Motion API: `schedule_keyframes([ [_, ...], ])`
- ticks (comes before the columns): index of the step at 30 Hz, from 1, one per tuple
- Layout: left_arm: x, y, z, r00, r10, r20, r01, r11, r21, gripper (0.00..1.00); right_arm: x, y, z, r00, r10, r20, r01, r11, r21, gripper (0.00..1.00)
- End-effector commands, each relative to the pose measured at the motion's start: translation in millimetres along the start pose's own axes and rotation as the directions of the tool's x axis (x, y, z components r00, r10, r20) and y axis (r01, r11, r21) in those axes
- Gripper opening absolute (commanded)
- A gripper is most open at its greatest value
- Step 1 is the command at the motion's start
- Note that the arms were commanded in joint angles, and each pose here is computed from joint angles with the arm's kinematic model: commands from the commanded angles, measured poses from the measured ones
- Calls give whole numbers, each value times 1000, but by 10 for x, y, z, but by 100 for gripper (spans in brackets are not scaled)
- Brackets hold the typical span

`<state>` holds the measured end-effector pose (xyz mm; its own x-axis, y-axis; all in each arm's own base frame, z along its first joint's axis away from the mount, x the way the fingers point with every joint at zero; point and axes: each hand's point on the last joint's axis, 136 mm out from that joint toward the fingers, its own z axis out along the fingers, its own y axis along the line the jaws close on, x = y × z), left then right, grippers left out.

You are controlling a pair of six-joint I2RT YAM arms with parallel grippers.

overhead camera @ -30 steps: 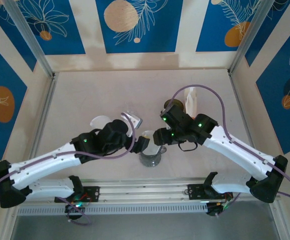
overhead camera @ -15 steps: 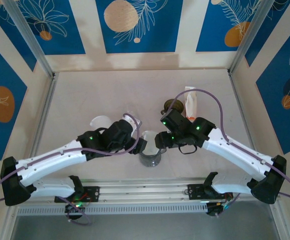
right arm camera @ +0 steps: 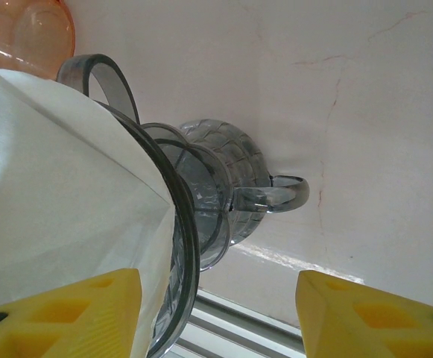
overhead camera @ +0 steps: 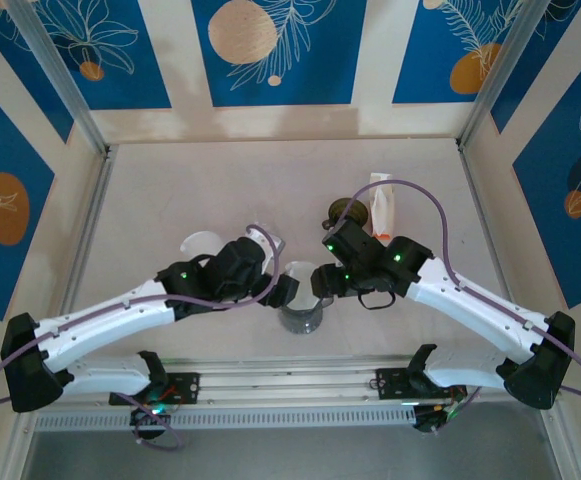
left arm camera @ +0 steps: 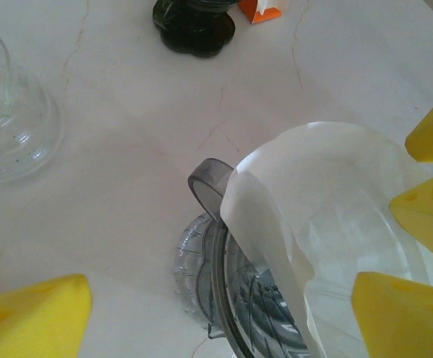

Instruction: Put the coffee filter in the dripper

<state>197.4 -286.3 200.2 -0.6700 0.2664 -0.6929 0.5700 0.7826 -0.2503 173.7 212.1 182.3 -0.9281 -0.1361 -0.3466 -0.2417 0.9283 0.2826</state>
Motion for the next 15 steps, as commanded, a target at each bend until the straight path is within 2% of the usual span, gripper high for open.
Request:
schedule_keyframes([
  [1,20,63,70,1000,-22,-19,21,1000,-19,81,20,-16,-14,1000,13,4,-13,1000,-3,58],
  [8,97,209,49,998,-39,-47,35,996,-79,62,30,-63,-25,1000,19,4,-19,1000,17,58],
  [15,77,176,16,998,-51,-36,49,997,-57,64,49,-161,-46,999,36,1,-36,998,54,57],
])
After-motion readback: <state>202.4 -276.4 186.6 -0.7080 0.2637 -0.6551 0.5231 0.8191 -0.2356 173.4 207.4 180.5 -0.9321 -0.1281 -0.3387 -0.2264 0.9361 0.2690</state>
